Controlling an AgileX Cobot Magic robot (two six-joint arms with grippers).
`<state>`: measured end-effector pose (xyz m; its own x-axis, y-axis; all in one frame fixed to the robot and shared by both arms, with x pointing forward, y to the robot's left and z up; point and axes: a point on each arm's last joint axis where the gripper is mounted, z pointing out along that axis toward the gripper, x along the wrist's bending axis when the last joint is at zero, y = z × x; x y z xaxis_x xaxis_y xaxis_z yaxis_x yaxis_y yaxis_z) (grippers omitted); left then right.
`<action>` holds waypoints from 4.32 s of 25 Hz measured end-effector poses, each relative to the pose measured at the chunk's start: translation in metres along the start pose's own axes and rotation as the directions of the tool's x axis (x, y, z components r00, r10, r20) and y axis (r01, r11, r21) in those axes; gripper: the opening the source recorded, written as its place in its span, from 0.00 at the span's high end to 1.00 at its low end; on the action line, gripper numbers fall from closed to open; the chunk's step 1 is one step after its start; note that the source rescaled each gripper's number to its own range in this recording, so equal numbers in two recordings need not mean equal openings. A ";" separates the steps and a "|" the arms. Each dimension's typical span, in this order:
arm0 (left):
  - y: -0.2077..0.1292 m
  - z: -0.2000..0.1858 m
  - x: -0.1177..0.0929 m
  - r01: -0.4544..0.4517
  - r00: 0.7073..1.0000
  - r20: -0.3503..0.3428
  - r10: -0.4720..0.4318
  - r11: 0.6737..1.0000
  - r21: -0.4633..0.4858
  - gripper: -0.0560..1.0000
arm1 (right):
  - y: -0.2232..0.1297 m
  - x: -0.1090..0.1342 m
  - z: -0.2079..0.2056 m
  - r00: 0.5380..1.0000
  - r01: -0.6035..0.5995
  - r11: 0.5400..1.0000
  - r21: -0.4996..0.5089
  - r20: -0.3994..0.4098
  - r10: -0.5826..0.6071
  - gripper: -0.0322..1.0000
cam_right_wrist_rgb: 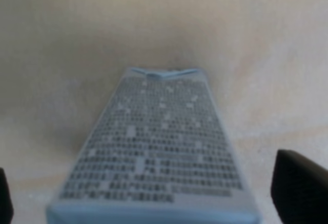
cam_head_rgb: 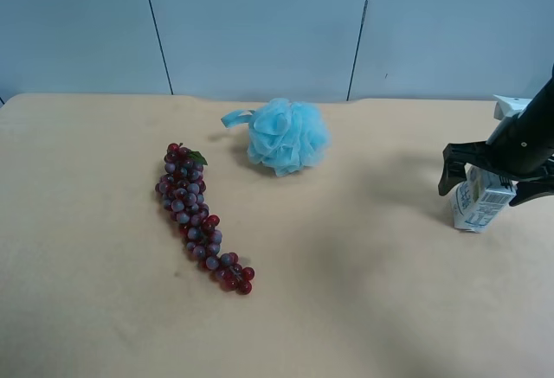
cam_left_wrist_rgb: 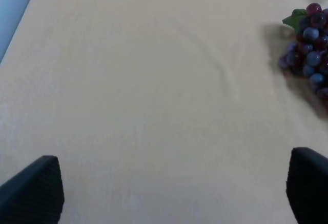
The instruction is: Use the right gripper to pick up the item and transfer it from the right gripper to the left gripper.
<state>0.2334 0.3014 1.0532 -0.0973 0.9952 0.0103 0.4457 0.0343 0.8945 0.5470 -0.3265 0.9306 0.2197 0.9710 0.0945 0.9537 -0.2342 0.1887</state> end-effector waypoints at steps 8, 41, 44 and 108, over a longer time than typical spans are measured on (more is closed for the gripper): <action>0.000 0.000 0.000 0.000 1.000 0.000 0.000 1.000 0.000 0.10 | 0.000 0.000 0.000 0.999 -0.043 0.999 0.000 -0.004 0.043 0.19; 0.000 0.000 0.000 0.000 1.000 0.000 0.000 1.000 -0.002 0.10 | -0.001 0.000 0.000 0.997 -0.078 0.997 0.016 0.000 0.078 0.97; 0.000 0.000 0.000 0.000 1.000 0.000 0.000 1.000 -0.002 0.10 | -0.002 0.000 0.000 0.997 -0.077 0.997 0.018 0.000 0.077 0.97; 0.002 0.001 0.001 -0.005 1.000 -0.009 0.005 1.000 0.007 0.10 | 0.003 0.142 -0.027 0.479 0.226 0.973 0.048 -0.875 -0.068 0.97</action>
<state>0.2353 0.3024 1.0540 -0.1027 0.9945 0.0188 0.4521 0.0299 0.8915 0.5758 -0.1910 0.9713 -0.1395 0.4382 0.8880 0.9874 -0.0061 0.1581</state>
